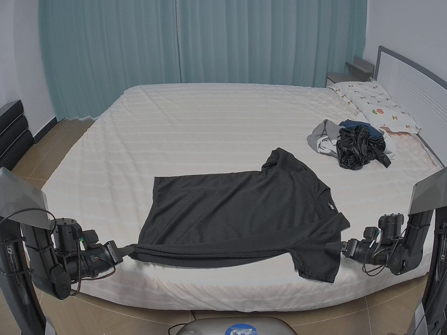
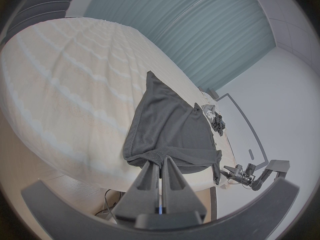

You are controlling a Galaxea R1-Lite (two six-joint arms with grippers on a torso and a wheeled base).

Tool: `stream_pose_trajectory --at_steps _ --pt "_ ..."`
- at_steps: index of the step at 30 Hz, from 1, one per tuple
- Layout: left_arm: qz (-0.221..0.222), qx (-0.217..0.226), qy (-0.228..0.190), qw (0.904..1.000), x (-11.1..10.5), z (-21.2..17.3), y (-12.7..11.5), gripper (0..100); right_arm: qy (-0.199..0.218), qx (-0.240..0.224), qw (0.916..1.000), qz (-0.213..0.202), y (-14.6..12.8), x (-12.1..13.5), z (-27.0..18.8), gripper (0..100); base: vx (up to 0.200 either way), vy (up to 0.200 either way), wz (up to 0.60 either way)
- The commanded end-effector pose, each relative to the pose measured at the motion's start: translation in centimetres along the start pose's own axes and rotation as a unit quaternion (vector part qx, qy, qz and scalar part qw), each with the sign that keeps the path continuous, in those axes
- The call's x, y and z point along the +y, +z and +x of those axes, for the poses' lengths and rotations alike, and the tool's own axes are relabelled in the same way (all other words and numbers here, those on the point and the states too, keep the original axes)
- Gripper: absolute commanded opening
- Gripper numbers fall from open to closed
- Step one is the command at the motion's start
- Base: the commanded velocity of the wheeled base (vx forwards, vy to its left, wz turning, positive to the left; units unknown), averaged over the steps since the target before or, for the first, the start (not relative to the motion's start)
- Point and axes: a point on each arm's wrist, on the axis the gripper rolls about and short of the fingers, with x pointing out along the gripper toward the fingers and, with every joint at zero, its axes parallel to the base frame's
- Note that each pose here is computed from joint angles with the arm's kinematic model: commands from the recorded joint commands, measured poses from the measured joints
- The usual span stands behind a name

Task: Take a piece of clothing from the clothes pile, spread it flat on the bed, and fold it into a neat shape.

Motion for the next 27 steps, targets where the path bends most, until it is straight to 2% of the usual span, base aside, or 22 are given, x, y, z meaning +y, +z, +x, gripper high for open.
stream_pose_trajectory --at_steps 1,8,9,16,27 --pt "-0.001 0.000 0.000 1.0000 0.0 0.0 0.0 0 0.001 0.004 1.0000 0.001 -0.1 -0.2 0.6 100 0.000 0.000 0.00" --pt "-0.001 0.000 0.000 1.0000 0.0 0.0 0.0 0 0.004 -0.002 1.0000 -0.001 0.1 -0.2 0.9 100 0.000 0.000 0.00" --pt "-0.001 0.000 0.000 1.0000 0.0 0.0 0.0 0 0.004 -0.001 1.0000 -0.001 0.0 -0.2 1.0 0 0.000 0.000 0.00" --pt "-0.002 0.002 0.002 1.0000 0.0 -0.1 -0.1 0 -0.012 -0.012 0.9998 0.006 0.3 -0.6 0.4 0 0.000 0.000 0.00" --pt "0.021 0.008 0.006 0.9997 0.0 -0.5 -0.4 0 -0.030 -0.029 0.9989 0.023 0.4 -0.7 -3.6 0 0.000 0.000 0.00"
